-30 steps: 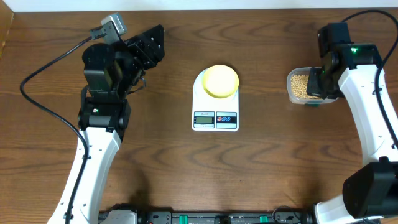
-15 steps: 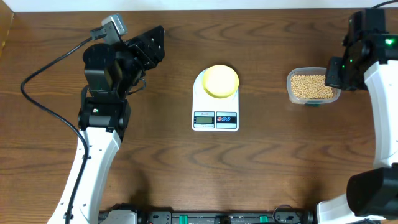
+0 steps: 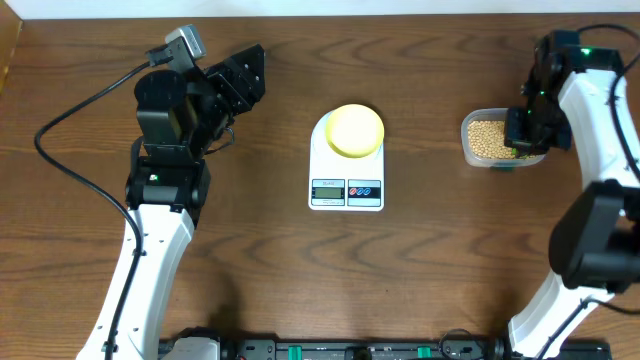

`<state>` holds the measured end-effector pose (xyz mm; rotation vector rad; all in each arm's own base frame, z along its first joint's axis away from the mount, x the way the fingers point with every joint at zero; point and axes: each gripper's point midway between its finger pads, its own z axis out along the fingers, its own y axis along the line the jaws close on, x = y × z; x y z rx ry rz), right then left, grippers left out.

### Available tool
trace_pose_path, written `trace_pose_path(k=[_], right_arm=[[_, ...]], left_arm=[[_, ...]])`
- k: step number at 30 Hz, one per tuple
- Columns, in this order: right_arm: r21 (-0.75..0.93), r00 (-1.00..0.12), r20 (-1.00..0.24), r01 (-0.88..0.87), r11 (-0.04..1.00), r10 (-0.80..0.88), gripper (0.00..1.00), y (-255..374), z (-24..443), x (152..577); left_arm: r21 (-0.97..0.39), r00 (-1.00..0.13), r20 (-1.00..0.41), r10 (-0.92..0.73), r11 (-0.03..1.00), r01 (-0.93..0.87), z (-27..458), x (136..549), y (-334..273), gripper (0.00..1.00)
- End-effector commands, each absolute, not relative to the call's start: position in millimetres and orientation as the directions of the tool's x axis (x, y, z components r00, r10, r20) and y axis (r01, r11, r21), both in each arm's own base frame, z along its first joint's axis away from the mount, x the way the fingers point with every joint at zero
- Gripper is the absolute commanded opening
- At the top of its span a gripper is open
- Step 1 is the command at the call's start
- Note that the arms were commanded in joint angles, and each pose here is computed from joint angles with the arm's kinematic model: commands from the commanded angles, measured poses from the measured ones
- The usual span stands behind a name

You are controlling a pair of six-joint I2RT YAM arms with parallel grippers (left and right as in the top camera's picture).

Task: Scoop item into bowl and weigh 50g on scale

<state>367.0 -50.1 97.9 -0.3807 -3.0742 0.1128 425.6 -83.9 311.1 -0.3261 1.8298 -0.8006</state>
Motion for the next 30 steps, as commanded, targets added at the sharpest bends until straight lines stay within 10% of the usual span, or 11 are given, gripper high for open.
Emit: trace_pose_path(k=[1, 12, 24, 30], right_arm=[[-0.078, -0.973, 0.079, 0.210, 0.975, 0.216, 0.01, -50, 79, 370], [-0.080, -0.971, 0.102, 0.208, 0.975, 0.216, 0.03, -50, 70, 371], [-0.077, -0.973, 0.075, 0.210, 0.975, 0.216, 0.57, -51, 102, 379], [-0.071, -0.976, 0.021, 0.214, 0.974, 0.216, 0.64, -52, 125, 391]], left_arm=[[-0.651, -0.395, -0.728, -0.560, 0.746, 0.143, 310, 427, -82, 0.68], [-0.651, -0.395, -0.728, -0.560, 0.746, 0.142, 310, 428, -82, 0.68], [-0.653, -0.419, -0.716, -0.558, 0.747, 0.122, 297, 434, -82, 0.68], [-0.607, -0.426, -0.750, -0.506, 0.782, 0.142, 293, 432, -83, 0.68]])
